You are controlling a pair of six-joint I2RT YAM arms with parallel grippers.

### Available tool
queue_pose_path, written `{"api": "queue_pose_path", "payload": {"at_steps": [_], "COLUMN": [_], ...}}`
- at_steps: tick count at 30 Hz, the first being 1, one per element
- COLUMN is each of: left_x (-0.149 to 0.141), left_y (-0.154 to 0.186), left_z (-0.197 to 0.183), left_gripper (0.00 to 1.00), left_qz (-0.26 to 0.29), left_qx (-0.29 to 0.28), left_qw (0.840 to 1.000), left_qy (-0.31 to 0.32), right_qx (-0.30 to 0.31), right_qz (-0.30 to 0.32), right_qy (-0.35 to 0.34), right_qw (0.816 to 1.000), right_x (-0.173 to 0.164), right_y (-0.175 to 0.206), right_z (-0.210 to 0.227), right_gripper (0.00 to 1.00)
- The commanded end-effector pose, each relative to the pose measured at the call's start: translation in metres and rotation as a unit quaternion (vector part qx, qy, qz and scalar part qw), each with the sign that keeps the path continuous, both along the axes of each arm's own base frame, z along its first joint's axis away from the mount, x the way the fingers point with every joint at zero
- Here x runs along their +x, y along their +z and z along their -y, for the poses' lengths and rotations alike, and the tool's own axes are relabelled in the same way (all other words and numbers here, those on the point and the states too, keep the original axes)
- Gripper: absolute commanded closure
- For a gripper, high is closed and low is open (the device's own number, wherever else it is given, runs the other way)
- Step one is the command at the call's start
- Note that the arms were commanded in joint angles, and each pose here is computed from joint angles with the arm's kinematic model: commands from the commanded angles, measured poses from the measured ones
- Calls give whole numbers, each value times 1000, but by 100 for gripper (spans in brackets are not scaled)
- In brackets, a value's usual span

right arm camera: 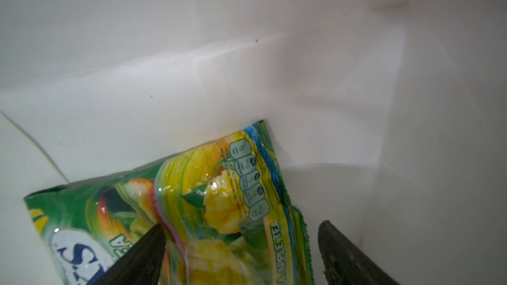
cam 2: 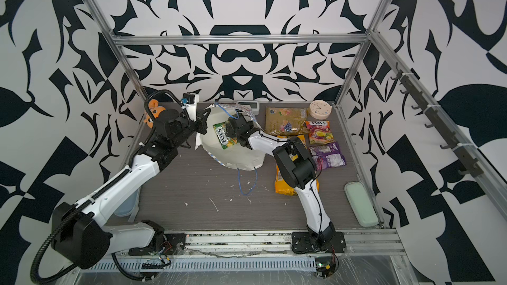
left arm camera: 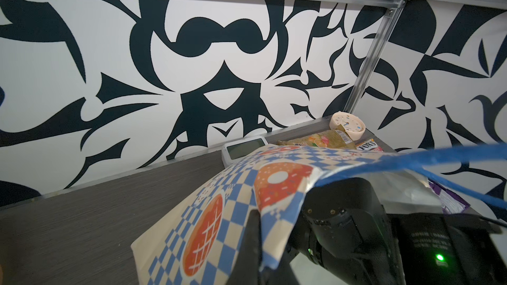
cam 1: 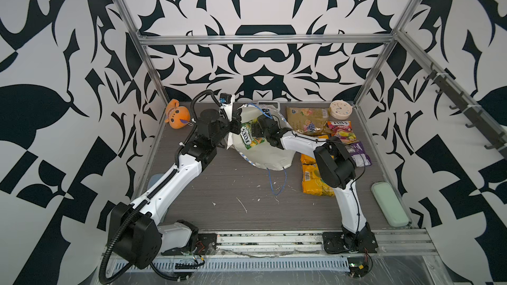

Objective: Take the snacks out of the paper bag
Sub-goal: Pick up the snack from the paper bag.

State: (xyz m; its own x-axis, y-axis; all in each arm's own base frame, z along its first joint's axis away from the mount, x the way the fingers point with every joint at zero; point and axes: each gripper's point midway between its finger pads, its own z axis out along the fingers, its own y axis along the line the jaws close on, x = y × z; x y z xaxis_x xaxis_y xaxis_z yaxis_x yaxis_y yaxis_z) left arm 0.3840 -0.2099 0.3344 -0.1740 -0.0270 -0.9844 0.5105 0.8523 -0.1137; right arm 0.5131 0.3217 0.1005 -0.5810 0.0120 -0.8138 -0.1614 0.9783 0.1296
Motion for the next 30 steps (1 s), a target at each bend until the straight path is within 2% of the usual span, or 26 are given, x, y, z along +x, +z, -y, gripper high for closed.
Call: {"api": "queue_pose_path", "payload": {"at_steps": [1,8,12,16,18,21,27,30], "left_x": [-2,-4,-5,-5,-5,-4,-3,-2], "left_y": [17,20,18,18,19,18,17,17], "left_z": [4,3,2,3,3,3,3,3], "left_gripper": [100,100,100,100,100,100,100,100], "left_qz": [30,32,31,32,33,32,30,29], "left_qx": [-17,-17,-16,-16,-16,-16,-18,-17], "left_qw": [999,999,999,999,999,999,999,999], "left_qy": [-13,-12,-12,-12,-12,-11,-10,-8], "right_qx": [9,91,176,237,231,240,257,264], "right_qz": [9,-78,-115,-113,-109,-100,-89,-88], "right_qy": [-40,25,70,120,132,162,195,207], "right_qw": [999,992,975,957,958,952,942,938], "right_x": [10,18,20,19,18,13,2,-4], "right_y": [16,-13,-25,-19,-16,-4,13,22], "right_z": [15,-11,-21,-31,-31,-39,-44,-46], "right_gripper": [9,8,10,20,27,43,59,63]}}
